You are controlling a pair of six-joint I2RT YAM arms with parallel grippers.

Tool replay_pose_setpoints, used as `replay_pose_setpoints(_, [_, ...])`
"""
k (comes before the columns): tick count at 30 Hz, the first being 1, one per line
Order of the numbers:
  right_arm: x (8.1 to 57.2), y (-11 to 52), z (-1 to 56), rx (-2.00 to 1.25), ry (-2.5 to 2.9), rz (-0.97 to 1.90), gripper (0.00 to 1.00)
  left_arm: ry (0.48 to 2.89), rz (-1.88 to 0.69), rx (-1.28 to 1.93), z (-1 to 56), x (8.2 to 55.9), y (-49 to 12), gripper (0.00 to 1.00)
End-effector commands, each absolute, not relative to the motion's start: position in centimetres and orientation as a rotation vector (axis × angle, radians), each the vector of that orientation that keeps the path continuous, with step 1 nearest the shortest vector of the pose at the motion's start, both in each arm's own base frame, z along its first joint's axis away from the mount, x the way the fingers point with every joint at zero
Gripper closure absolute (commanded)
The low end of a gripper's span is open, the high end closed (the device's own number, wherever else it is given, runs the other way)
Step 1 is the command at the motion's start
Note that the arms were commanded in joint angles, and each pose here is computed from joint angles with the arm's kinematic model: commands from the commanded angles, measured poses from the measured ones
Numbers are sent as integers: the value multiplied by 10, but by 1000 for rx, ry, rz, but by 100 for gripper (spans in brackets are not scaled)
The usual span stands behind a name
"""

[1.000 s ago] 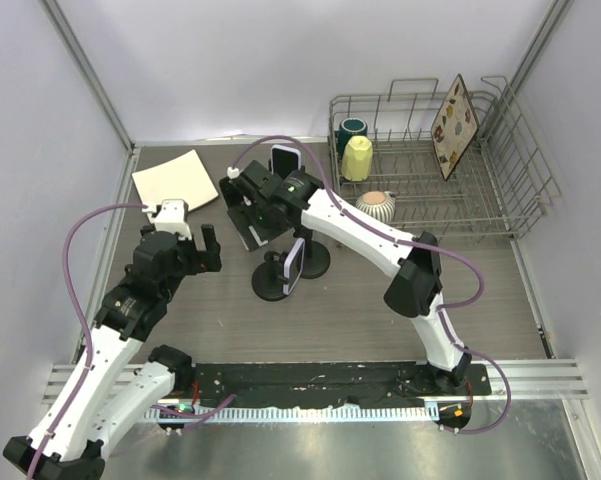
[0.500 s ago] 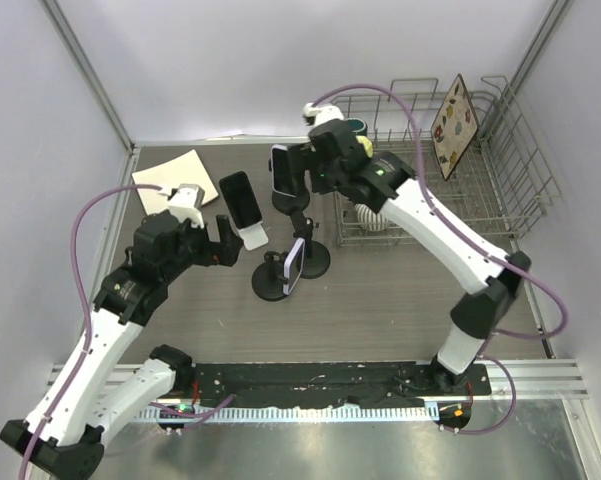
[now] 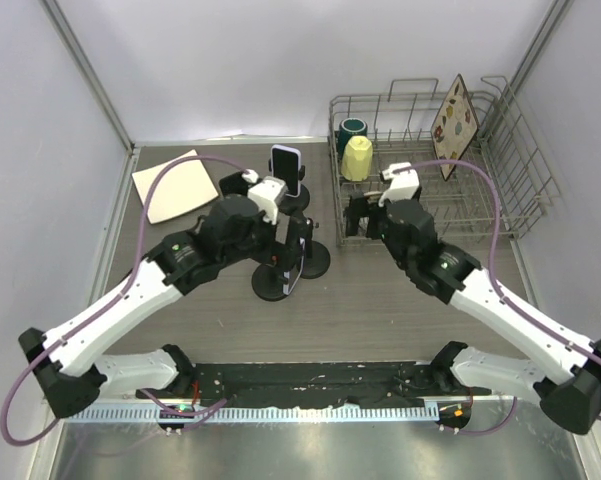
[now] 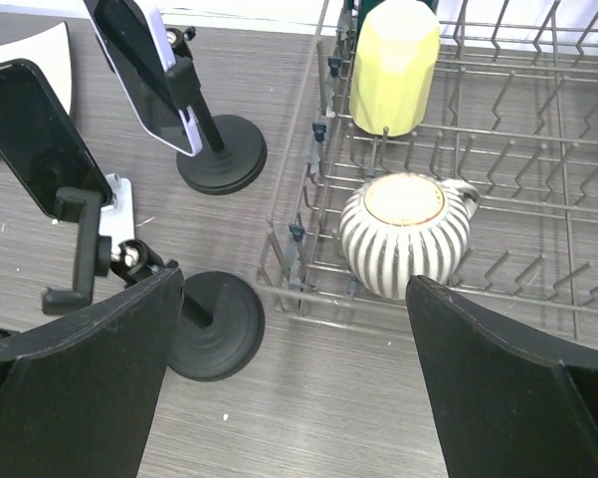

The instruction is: Remove the phone from the phone stand

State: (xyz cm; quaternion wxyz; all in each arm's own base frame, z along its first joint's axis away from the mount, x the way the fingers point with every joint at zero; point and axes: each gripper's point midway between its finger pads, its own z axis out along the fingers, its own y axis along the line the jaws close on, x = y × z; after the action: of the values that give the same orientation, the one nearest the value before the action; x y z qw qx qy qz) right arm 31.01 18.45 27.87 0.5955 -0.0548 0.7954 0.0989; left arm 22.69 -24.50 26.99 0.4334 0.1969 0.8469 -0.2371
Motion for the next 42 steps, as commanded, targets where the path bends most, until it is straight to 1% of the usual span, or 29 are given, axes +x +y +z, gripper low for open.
replay_pose_setpoints(1, [304, 181, 295, -82, 1682, 332, 0, 2138, -415, 591, 265, 228, -253, 0])
replay_pose_setpoints(3, [298, 188, 301, -106, 1633, 411, 0, 2171, -271, 644, 249, 234, -251, 0])
replay_pose_setpoints(4, [295, 191, 290, -130, 1645, 420, 0, 2183, -217, 678, 247, 230, -248, 0])
replay_pose_setpoints(6, [289, 202, 287, -187, 1630, 486, 1, 2211, -130, 725, 236, 231, -246, 1])
replay_pose_setpoints(9, [282, 217, 274, -266, 1642, 545, 2, 2245, -42, 786, 228, 228, -241, 8])
replay_pose_setpoints(10, [281, 220, 265, -283, 1657, 554, 2, 2253, -35, 810, 228, 224, -241, 16])
replay_pose_setpoints(12, [279, 226, 262, -308, 1651, 588, 3, 2255, -48, 850, 227, 218, -245, 23])
replay_pose_setpoints(13, [277, 228, 256, -320, 1655, 595, 3, 2253, -78, 879, 227, 214, -248, 35])
replay_pose_setpoints(15, [274, 234, 254, -347, 1643, 627, 3, 2248, -114, 906, 228, 210, -251, 45])
replay_pose_setpoints(16, [273, 235, 247, -363, 1651, 635, 3, 2232, -135, 937, 231, 207, -251, 58])
replay_pose_setpoints(18, [270, 240, 244, -396, 1642, 652, 4, 2219, -184, 983, 232, 201, -254, 70])
replay_pose_setpoints(19, [265, 245, 240, -431, 1643, 682, 4, 2205, -197, 998, 236, 198, -252, 82])
replay_pose_setpoints(21, [260, 253, 240, -477, 1622, 727, 4, 2168, -224, 1069, 239, 193, -253, 91])
replay_pose_setpoints(22, [253, 258, 237, -513, 1615, 762, 4, 2154, -232, 1084, 240, 191, -250, 99])
replay_pose_setpoints(27, [233, 277, 231, -665, 1527, 873, 4, 2065, -292, 1245, 244, 178, -249, 100])
replay_pose_setpoints(32, [207, 296, 231, -823, 1471, 1020, 6, 2004, -335, 1303, 249, 171, -246, 100])
replay_pose_setpoints(36, [185, 309, 232, -961, 1423, 1135, 12, 1949, -390, 1351, 248, 166, -245, 100])
replay_pose_setpoints(37, [182, 312, 232, -989, 1412, 1162, 16, 1929, -456, 1379, 249, 158, -250, 100])
replay_pose_setpoints(38, [178, 314, 236, -1009, 1389, 1189, 18, 1911, -472, 1379, 250, 158, -252, 100])
replay_pose_setpoints(42, [162, 323, 248, -1099, 1320, 1285, 21, 1897, -516, 1419, 246, 152, -254, 100])
